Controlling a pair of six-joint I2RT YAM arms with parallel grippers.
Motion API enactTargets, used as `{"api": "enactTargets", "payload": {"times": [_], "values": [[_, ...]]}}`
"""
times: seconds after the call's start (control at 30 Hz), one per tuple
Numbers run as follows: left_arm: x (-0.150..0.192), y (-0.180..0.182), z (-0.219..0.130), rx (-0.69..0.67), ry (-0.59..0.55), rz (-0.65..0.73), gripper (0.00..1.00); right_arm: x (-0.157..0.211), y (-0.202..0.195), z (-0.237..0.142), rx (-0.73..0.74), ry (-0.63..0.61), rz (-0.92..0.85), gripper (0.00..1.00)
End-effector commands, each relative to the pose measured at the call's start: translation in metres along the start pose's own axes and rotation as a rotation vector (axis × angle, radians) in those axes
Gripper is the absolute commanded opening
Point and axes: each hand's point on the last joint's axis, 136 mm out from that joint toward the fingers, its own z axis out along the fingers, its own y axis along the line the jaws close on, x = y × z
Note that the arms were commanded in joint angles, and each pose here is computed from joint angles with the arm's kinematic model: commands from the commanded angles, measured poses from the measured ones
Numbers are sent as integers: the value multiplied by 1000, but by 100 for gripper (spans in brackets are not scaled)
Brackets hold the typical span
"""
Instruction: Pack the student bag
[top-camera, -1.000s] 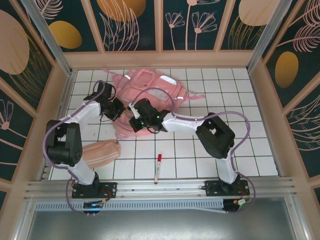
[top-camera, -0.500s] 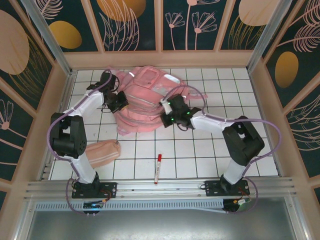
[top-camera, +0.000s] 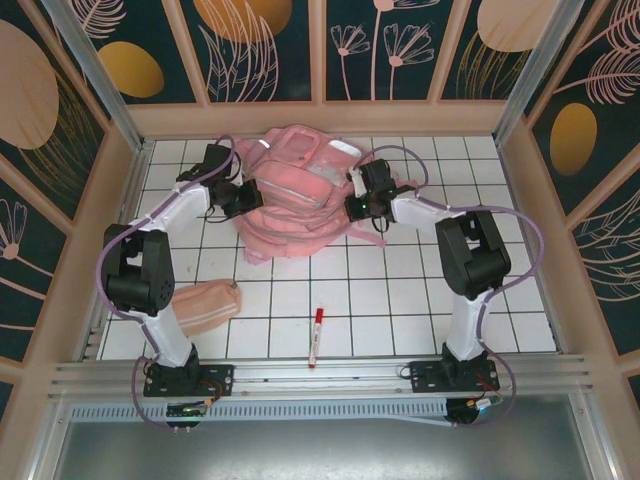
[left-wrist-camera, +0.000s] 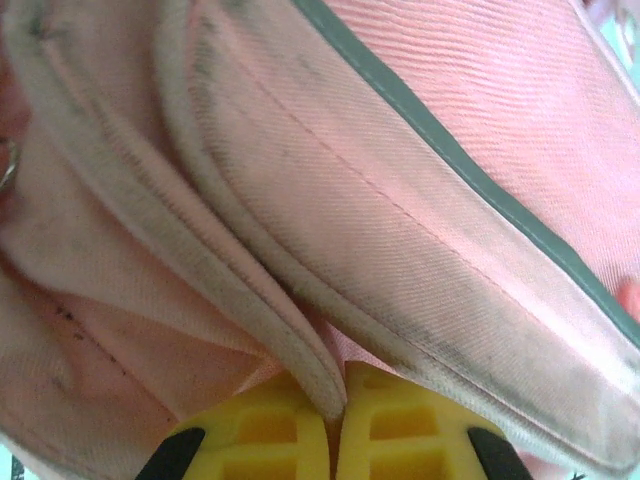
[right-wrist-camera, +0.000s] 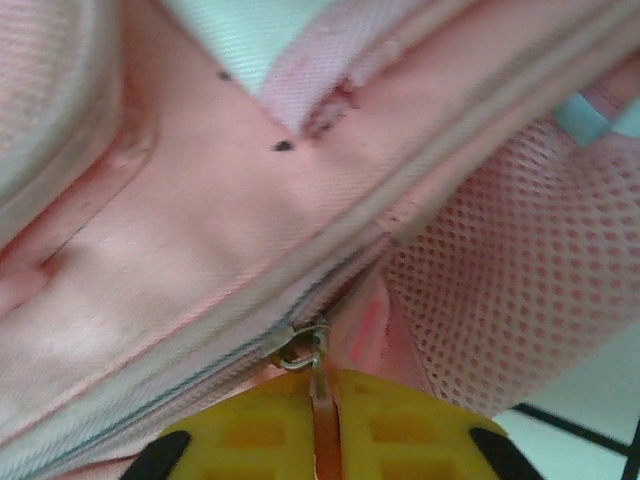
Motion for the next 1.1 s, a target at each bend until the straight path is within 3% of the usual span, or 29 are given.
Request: {"api": "enactTargets", "payload": {"times": [0.0,0.13,0.33,0.5,0.57,0.67,0.73,0.87,0.93,1.07], "values": [[-3,25,-17,-72,-14,70,0,34,-100,-4,333,131,142,19],[-1,11,-21,-2,0,107,0,26,-100,-21,341,90,169,27],[0,-3,-30,58,-10,137,0,13,-107,-55,329,44,212,29],[0,-10,-38,88,-25,87,0,4,-50,-70,124,-18,46,33],[0,-11,-39,91,-17,61,17,4,-30,-75,90,-33,-8,35],[0,-20,-46,126,-16,50,18,4,0,-80,18,-68,-95,38],[-5,-19,-52,98,-42,44,26,9,13,-78,-12,-87,-207,41],[7,-40,-59,46,-19,143,40,31,47,-79,-220,-152,-631,42],[24,-60,-55,25,9,165,48,30,48,-85,-325,-197,-738,42],[60,-67,-42,47,51,-117,53,22,39,-83,-421,-252,-919,41]]}}
